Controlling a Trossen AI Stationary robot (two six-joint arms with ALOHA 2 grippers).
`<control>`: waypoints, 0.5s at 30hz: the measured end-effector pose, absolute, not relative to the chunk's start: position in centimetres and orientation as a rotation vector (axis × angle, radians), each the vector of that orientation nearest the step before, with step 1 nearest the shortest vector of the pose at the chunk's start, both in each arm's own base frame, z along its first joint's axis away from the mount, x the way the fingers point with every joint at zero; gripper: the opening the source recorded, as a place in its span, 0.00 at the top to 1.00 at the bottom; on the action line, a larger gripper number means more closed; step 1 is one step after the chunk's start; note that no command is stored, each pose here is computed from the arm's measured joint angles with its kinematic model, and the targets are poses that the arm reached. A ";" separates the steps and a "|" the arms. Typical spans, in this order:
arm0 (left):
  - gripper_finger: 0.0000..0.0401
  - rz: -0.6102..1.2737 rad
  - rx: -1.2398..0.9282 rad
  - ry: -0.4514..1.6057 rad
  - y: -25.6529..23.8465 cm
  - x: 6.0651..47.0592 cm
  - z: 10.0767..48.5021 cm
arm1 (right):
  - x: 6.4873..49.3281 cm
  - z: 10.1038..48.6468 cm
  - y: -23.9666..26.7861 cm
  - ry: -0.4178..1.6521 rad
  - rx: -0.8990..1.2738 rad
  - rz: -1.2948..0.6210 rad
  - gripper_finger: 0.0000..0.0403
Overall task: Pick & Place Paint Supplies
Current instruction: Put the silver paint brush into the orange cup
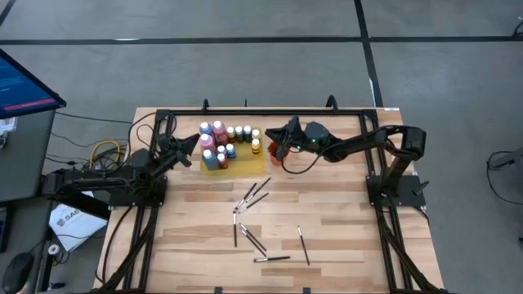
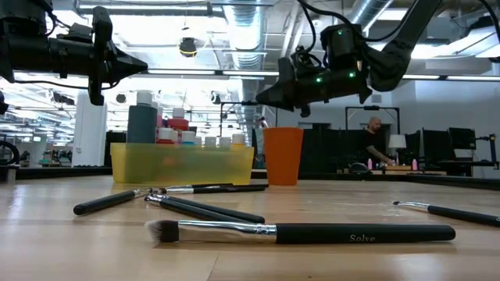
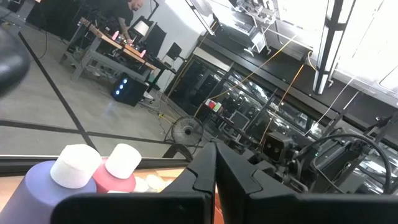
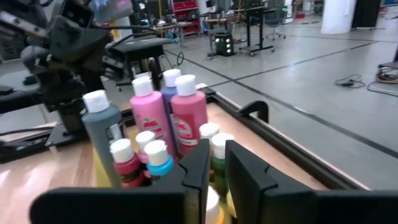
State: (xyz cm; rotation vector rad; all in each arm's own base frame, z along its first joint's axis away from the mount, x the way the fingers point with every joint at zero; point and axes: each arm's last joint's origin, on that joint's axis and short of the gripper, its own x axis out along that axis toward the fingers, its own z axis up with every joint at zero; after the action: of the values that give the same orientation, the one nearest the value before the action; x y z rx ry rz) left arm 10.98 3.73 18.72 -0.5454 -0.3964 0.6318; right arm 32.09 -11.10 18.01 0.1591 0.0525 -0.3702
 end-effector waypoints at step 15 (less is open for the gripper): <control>1.00 0.632 -0.545 -0.396 3.7 11.0 18.7 | 28.3 25.4 -5.1 0.509 0.276 -0.234 0.87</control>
State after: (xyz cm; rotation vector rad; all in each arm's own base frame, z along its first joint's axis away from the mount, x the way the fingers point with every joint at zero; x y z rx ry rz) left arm 10.98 3.73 18.72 -0.5454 -0.3963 0.6316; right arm 28.28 -5.08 25.42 0.2758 0.5087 -0.2342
